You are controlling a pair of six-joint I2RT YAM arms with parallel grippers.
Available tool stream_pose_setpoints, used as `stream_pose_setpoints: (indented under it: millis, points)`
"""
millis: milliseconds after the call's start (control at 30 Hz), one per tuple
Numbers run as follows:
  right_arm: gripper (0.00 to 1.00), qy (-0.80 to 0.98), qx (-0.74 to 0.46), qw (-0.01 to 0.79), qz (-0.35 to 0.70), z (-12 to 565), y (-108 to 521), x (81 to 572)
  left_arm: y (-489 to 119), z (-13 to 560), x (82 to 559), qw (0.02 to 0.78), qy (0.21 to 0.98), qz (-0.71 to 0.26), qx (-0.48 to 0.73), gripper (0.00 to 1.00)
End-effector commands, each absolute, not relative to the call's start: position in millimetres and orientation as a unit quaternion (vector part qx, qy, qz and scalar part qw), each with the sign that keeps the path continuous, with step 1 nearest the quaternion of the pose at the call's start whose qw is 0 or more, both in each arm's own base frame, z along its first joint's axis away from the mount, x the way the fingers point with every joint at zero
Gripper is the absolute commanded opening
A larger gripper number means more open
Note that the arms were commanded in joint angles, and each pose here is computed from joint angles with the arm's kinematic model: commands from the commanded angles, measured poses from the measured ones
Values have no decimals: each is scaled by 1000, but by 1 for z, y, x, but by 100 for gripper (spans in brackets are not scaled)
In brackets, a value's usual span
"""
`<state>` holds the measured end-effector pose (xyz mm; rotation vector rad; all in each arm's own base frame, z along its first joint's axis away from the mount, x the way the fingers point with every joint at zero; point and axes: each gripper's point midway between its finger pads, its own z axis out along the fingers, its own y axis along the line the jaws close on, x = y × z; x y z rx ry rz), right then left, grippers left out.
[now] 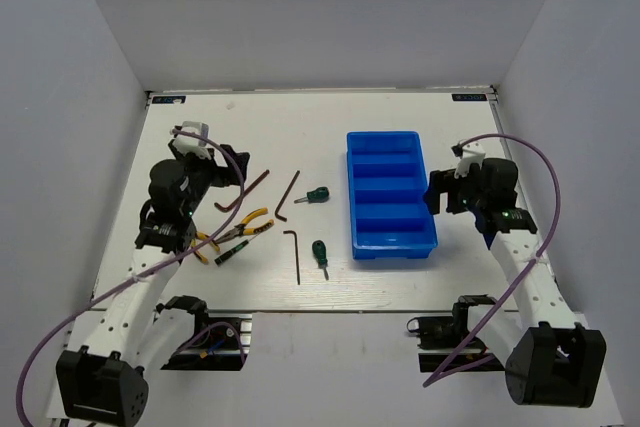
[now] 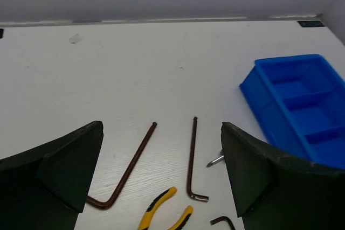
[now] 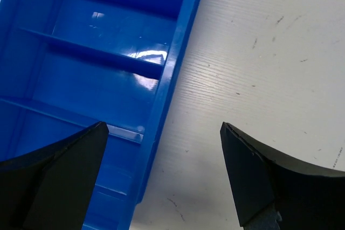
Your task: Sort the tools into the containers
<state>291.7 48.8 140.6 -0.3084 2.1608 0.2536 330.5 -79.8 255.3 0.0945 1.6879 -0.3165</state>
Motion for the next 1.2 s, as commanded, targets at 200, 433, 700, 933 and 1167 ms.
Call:
stream_pose_setpoints:
  millis: [200, 433, 700, 933, 1167]
  points:
    - [91, 864, -173, 454, 134, 142, 63, 287, -130, 230, 340, 573, 773, -254, 98, 83]
    - [91, 857, -246, 436, 120, 144, 63, 276, -122, 154, 380, 439, 875, -196, 55, 0]
    - [0, 848, -286, 418, 154, 148, 75, 261, -121, 94, 412, 328, 926, -124, 138, 39]
    - [33, 843, -288, 428, 153, 146, 76, 263, -115, 62, 410, 287, 934, -82, 195, 37]
    - [33, 840, -293, 422, 175, 146, 83, 260, -99, 30, 399, 238, 951, 1, 199, 43]
